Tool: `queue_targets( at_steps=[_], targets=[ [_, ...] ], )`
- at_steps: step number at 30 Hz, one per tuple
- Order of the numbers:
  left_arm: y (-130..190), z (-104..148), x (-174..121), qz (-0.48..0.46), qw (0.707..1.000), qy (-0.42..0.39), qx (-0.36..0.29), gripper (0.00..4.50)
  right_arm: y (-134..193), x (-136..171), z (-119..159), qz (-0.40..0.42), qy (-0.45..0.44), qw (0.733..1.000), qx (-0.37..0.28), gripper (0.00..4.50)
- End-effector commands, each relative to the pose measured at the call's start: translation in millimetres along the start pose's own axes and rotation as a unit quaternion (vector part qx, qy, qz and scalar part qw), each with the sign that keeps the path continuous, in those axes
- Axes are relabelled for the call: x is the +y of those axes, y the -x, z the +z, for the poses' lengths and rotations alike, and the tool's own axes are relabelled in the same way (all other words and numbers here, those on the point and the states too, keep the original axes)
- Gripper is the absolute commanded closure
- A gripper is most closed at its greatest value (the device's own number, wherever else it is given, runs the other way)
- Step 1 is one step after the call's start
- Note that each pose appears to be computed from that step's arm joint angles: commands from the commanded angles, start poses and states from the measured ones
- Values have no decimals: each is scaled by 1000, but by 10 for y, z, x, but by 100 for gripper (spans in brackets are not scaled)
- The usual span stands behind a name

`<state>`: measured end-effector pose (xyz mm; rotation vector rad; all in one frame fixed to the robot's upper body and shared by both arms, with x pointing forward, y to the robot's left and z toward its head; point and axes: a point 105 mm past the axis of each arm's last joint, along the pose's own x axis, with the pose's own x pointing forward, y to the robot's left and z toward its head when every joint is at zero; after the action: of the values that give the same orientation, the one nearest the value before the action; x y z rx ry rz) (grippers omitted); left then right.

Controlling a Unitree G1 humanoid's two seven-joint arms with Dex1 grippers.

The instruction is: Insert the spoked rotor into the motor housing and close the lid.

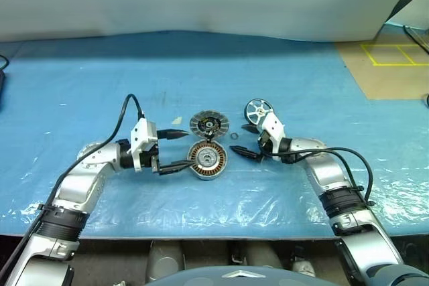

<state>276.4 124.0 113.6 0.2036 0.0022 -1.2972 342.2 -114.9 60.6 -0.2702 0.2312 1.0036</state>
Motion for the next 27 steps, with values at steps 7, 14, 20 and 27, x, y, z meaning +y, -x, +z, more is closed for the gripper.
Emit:
queue_targets(
  at_steps=[7, 14, 20, 27],
  targets=[
    [-75, 53, -82, -13, 999, -45, 1, 27, -60, 2, -5, -4, 10, 1000, 7, 152],
    [-132, 54, -80, -18, 999, -45, 4, 27, -93, 0, -54, -10, 9, 1000, 14, 152],
    [-196, 43, -71, -14, 999, -42, 2, 27, -169, -4, -144, -17, 2, 999, 29, 168],
    [-167, -15, -3, -3, 999, -40, 10, 27, -99, -5, -217, -18, -1, 999, 38, 371]
  ],
)
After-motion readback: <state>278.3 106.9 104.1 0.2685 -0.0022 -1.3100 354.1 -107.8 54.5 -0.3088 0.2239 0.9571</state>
